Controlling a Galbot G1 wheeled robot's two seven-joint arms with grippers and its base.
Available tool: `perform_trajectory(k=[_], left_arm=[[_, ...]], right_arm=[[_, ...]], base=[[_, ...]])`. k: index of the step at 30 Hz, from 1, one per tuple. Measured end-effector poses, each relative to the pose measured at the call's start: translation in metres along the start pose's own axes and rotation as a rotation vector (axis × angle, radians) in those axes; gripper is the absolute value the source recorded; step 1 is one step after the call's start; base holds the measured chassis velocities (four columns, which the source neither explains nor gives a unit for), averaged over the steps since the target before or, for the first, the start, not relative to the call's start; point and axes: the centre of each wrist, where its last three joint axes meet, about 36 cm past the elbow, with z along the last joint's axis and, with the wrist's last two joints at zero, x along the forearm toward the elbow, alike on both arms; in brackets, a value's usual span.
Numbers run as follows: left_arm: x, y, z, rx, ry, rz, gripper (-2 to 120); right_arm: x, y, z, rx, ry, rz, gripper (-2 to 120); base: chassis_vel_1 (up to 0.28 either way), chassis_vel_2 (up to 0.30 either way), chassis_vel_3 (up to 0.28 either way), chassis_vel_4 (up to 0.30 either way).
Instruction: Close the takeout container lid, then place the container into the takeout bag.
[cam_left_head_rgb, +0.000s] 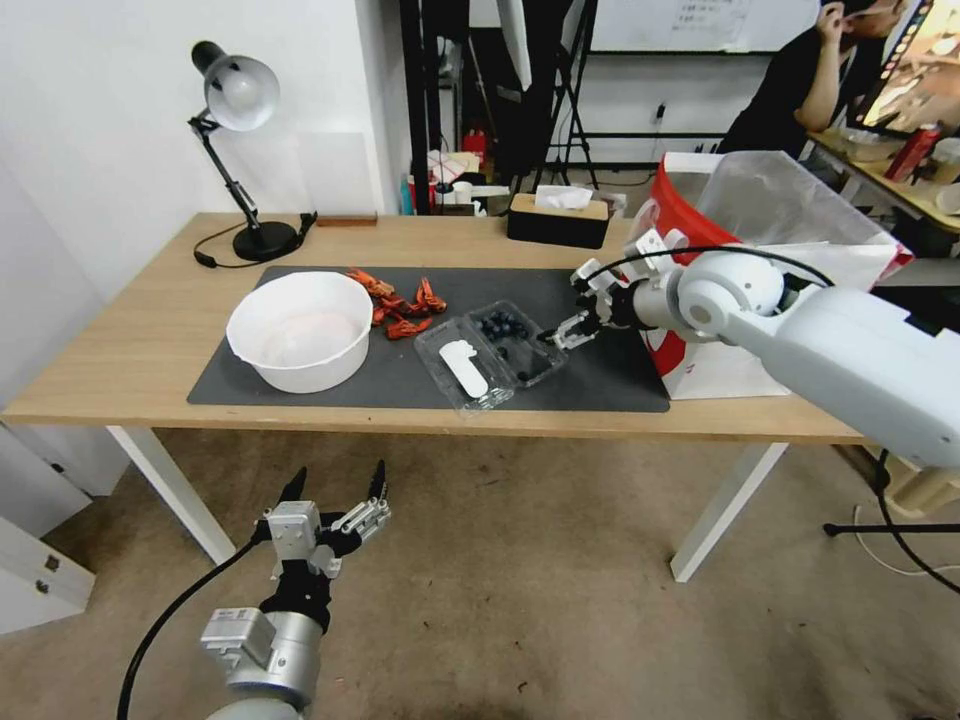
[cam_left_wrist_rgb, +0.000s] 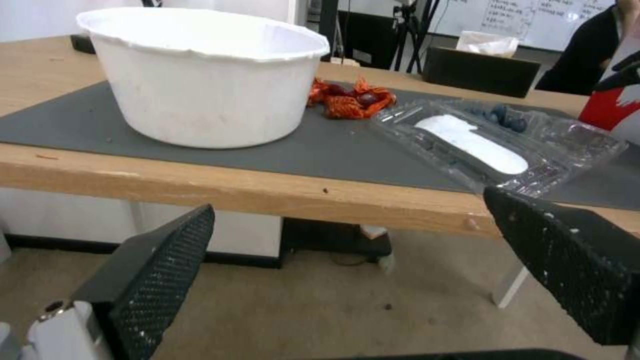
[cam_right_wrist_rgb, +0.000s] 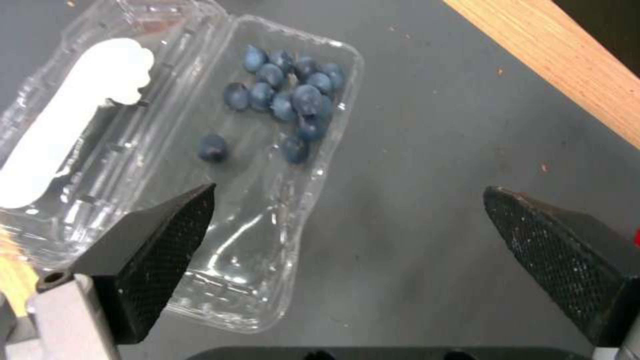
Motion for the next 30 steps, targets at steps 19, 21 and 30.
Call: perform_trajectory(k=[19,21,30], left_arm=[[-0.007,0.003,0.009,0.000,0.016,-0.013,100],[-0.007,0.003,0.010,0.002,0.016,-0.013,100],[-0.007,0.002,0.011,0.005,0.017,-0.011,100]], right_arm=[[-0.016,-0.011,0.012,0.052,0.084,-0.003,100],[-0.018,-0.011,0.012,0.055,0.087,-0.001,100],[-0.025,-0.012,0.015,0.076,0.105,0.024,100]], base=[[0.000,0.000,0.000,0.000],[0.000,0.000,0.000,0.000],[0.000,0.000,0.000,0.000]])
